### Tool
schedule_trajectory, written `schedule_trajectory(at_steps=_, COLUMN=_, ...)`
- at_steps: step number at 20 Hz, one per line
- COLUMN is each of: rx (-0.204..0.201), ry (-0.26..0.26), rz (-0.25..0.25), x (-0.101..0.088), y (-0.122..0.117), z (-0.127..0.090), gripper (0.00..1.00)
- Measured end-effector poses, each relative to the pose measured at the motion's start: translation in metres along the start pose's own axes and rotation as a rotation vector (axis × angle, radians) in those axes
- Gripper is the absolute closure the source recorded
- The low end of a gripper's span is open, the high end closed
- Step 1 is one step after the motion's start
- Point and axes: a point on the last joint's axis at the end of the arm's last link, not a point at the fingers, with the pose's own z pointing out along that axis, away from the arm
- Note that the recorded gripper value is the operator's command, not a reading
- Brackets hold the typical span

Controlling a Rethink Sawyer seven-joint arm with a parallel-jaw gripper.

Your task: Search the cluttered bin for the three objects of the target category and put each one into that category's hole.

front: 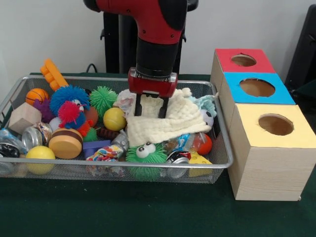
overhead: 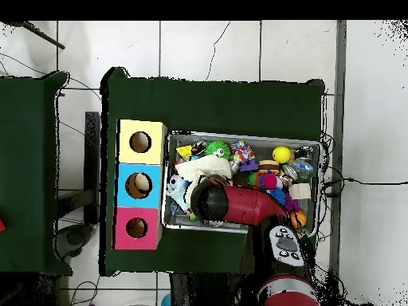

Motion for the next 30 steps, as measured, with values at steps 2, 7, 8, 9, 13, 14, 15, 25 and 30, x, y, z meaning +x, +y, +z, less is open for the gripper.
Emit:
schedule_trajectory(at_steps=2, rx=0.002, ry=-0.008, rz=0.005, x=-0.003, y=-0.003, z=0.002, gripper=0.00)
schedule_trajectory(at_steps=7, rx=0.009, ry=-0.038, rz=0.015, x=-0.018, y=-0.012, z=0.004, gripper=1.00)
schedule_trajectory(at_steps=8, rx=0.009, ry=-0.040, rz=0.015, x=-0.019, y=-0.013, z=0.005, gripper=1.00)
schedule_trajectory(at_steps=9, rx=0.010, ry=-0.043, rz=0.016, x=-0.020, y=-0.014, z=0.005, gripper=1.00)
schedule_trajectory(at_steps=13, rx=0.012, ry=-0.054, rz=0.031, x=-0.019, y=-0.023, z=0.016, gripper=1.00)
schedule_trajectory(at_steps=14, rx=0.013, ry=-0.055, rz=0.036, x=-0.019, y=-0.025, z=0.019, gripper=1.00)
schedule_trajectory(at_steps=15, rx=0.013, ry=-0.055, rz=0.039, x=-0.018, y=-0.027, z=0.020, gripper=1.00)
schedule_trajectory(at_steps=25, rx=-0.014, ry=-0.052, rz=0.100, x=-0.027, y=-0.053, z=0.012, gripper=1.00)
schedule_trajectory(at_steps=30, rx=-0.037, ry=-0.006, rz=0.162, x=-0.030, y=-0.087, z=-0.006, gripper=1.00)
